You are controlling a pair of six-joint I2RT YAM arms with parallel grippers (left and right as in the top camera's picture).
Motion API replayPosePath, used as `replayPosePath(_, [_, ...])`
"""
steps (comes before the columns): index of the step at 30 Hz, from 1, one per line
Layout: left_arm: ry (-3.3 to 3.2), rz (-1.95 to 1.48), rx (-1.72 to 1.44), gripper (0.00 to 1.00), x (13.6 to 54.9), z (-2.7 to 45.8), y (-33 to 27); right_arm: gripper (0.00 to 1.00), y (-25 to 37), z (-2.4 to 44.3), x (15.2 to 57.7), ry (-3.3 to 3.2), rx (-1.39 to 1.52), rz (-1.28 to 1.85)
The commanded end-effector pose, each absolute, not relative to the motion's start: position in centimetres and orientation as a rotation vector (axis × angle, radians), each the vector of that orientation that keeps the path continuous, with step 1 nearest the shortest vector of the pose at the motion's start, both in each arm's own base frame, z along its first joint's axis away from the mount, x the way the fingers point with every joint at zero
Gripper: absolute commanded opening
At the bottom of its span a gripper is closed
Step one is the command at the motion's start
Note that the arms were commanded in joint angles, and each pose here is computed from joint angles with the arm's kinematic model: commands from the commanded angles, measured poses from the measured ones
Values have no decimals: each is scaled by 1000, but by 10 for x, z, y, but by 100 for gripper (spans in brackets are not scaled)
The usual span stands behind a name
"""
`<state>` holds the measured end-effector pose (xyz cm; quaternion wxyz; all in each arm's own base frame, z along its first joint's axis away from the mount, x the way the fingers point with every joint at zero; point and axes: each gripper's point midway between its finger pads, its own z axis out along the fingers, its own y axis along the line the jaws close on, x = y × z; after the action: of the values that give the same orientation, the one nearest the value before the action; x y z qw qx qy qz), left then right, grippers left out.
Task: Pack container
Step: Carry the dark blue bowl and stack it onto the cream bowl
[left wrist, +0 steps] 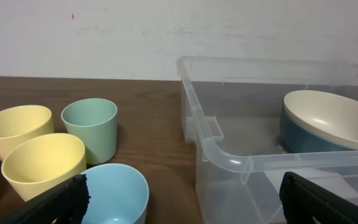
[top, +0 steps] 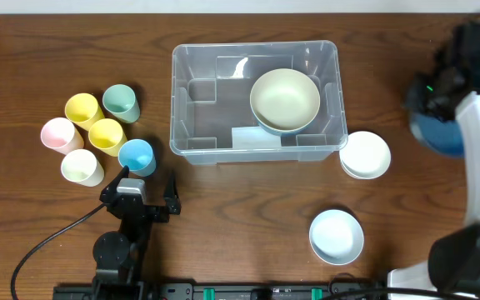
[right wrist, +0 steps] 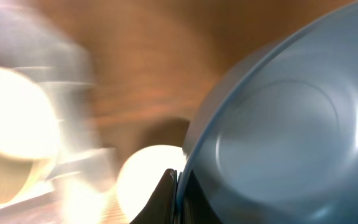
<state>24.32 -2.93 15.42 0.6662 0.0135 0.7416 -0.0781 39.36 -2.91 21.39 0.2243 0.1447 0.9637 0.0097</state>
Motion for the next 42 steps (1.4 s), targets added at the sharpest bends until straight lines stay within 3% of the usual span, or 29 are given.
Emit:
replayPosePath(1, [1718,-187,32,98,242,139,-30,1,38,270,399,2545,97,82])
replayPosePath(8, [1718,-187,32,98,242,139,-30,1,139,284,403,2426,-209,77])
replayPosePath(15, [1718,-187,32,98,242,139,-30,1,202,238,412,2468,-369,83])
replayPosePath(27, [1718,-187,32,98,242,139,-30,1,245,152,421,2598,-498,74])
replayPosePath(42, [1718,-187,32,98,242,139,-30,1,265,143,415,2594,-554,95])
